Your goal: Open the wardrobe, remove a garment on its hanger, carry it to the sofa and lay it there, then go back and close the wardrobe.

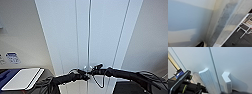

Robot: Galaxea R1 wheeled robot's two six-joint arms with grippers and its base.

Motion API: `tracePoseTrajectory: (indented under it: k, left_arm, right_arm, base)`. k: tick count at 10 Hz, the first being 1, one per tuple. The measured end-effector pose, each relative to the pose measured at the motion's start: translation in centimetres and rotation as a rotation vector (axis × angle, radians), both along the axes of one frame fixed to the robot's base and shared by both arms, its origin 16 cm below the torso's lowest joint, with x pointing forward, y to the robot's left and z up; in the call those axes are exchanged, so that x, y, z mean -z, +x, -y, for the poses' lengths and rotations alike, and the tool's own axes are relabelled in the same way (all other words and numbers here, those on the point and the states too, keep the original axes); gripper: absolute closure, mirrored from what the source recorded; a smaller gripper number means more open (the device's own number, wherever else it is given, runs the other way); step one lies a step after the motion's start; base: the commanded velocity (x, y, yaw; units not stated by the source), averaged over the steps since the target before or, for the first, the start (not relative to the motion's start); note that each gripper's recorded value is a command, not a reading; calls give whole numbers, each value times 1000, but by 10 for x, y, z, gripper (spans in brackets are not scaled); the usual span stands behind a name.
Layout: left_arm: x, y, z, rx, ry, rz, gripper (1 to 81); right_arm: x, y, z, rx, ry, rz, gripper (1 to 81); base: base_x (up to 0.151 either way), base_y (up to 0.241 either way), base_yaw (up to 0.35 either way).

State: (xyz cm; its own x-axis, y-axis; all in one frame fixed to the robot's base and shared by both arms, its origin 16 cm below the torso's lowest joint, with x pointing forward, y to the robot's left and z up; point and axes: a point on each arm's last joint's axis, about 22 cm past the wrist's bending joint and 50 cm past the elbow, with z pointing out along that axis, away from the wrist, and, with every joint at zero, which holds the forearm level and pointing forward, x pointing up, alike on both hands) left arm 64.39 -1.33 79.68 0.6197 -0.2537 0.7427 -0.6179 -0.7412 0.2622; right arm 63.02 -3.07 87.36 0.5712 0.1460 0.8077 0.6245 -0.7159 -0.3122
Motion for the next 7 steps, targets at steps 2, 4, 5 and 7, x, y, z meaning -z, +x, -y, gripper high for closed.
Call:
tracePoseTrajectory:
  k: [2, 4, 5, 7]
  left_arm:
    - [5, 1, 3, -10, 10, -5, 10]
    - [6, -1, 4, -6, 8, -6, 10]
    - [4, -4, 5, 5, 2, -6, 10]
    - [-3, -16, 8, 51, -24, 3, 10]
  right_arm:
    - [1, -1, -1, 0, 1, -2, 10]
    - [-1, -6, -2, -11, 11, -6, 10]
    - [-2, -13, -5, -26, 19, -7, 10]
    - [-3, -28, -7, -54, 37, -14, 10]
  base:
    - [0, 0, 0]
    - [0, 0, 0]
    - [0, 0, 0]
    - [0, 0, 0]
